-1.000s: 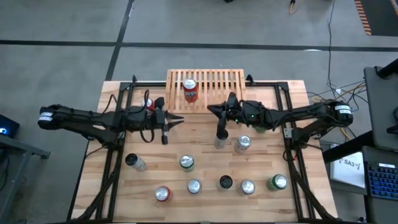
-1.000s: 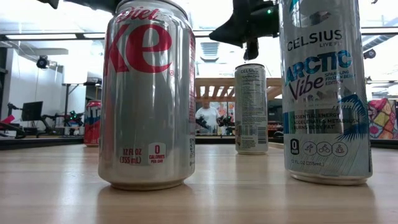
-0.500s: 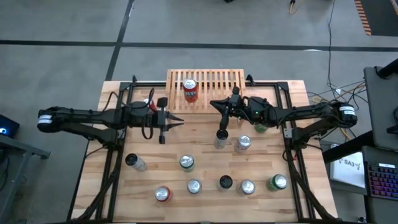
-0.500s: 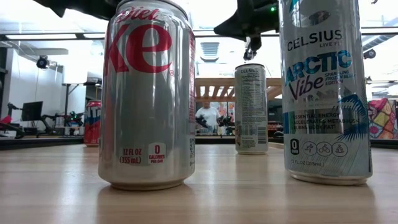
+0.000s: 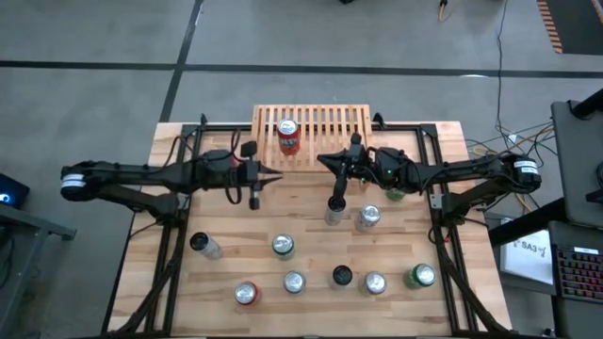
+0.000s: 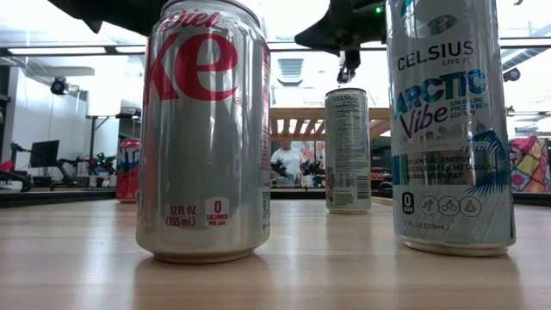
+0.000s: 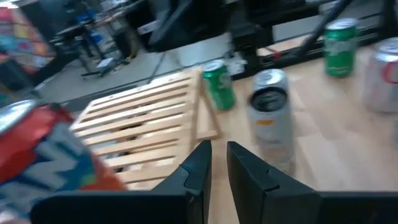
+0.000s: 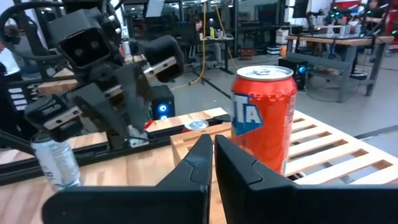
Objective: Place canned beverage on shelf
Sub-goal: Put the middle red soda can on the shelf
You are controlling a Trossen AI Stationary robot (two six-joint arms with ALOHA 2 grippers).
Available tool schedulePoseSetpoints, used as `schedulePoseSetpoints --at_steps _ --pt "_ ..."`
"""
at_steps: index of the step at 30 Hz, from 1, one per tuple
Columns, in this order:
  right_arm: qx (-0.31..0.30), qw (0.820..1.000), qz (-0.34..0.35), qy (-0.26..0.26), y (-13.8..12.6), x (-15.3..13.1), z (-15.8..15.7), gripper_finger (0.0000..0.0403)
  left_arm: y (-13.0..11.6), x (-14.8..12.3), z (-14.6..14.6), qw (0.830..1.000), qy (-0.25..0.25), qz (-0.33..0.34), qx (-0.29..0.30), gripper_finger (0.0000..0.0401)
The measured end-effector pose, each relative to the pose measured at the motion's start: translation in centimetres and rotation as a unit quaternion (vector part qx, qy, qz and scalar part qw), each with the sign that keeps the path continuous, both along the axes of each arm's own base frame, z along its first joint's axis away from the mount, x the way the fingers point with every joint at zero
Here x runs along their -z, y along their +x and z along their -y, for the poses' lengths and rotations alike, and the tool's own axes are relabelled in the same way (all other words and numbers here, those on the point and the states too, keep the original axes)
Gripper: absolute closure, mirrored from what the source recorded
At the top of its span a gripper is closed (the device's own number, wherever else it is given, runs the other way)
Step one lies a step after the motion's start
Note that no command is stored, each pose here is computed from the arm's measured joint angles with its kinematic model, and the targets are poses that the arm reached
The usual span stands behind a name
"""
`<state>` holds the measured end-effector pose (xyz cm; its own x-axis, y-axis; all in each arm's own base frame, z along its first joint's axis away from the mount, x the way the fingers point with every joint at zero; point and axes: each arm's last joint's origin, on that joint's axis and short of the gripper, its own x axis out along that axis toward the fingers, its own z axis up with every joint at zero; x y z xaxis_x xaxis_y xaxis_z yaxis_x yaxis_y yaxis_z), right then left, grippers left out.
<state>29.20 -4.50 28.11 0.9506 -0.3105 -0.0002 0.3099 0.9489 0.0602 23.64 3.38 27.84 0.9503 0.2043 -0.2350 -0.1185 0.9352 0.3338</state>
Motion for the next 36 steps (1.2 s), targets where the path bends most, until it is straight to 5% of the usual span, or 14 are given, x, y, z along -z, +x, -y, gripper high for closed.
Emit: schedulePoseSetpoints --at_steps 8,24,36 --pt "0.002 1.0 -0.007 -0.019 0.0 0.0 0.0 0.0394 0.1 0.2 -2.5 0.998 -0.004 0.009 -0.063 0.0366" --pt "0.002 0.999 -0.017 -0.029 0.0 0.1 0.0 0.0394 2.8 1.6 -4.1 0.998 -0.034 0.005 -0.059 0.0366" --pt "0.003 0.999 -0.025 -0.029 0.0 0.3 0.1 0.0394 2.7 1.5 -5.6 0.996 -0.033 0.007 -0.086 0.0366"
